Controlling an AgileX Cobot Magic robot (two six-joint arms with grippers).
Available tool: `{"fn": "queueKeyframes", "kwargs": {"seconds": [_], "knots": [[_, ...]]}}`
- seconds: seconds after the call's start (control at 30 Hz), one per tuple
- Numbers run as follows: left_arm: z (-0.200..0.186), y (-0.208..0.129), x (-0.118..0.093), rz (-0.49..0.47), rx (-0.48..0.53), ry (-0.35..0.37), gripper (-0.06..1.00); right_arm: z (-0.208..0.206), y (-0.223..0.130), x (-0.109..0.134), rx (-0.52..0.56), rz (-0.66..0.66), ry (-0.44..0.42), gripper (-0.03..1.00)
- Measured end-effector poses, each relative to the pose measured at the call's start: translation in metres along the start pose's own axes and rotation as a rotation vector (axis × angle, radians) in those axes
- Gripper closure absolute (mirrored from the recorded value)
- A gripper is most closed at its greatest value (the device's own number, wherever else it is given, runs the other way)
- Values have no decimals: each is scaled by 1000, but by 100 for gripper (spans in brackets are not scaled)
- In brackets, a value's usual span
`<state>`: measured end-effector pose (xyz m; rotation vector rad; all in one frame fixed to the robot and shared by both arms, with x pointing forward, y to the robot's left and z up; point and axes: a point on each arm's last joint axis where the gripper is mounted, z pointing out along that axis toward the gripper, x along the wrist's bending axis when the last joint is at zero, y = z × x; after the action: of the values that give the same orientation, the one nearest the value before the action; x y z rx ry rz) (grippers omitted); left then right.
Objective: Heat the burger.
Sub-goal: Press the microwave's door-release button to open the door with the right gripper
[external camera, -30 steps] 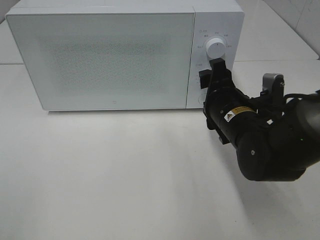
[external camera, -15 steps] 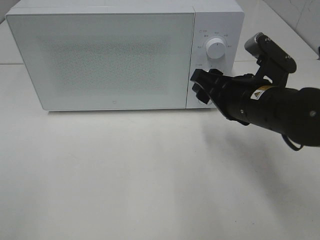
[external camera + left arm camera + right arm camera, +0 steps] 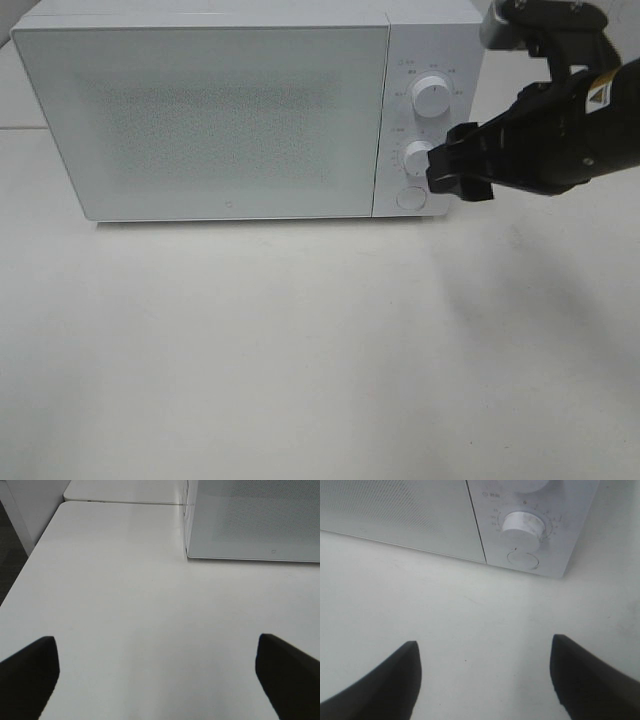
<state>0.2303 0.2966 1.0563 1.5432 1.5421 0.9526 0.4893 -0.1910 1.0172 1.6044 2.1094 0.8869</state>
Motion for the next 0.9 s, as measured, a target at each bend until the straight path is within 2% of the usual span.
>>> {"fn": "queueKeyframes", "kwargs": {"seconds": [0.13,0.2,0.5,0.9], "knots": [[0,0,0,0,0,0,-5,-24,8,-1,-17,-49,-18,23],[0,0,0,0,0,0,-5,-55,8,-2,-47,-74,-32,20],[0,0,0,0,0,0,-5,-117,-7,-5,-84,-98,-46,20],[0,0,0,0,0,0,-5,-172,-34,-9,-122,-120,-54,20]]}}
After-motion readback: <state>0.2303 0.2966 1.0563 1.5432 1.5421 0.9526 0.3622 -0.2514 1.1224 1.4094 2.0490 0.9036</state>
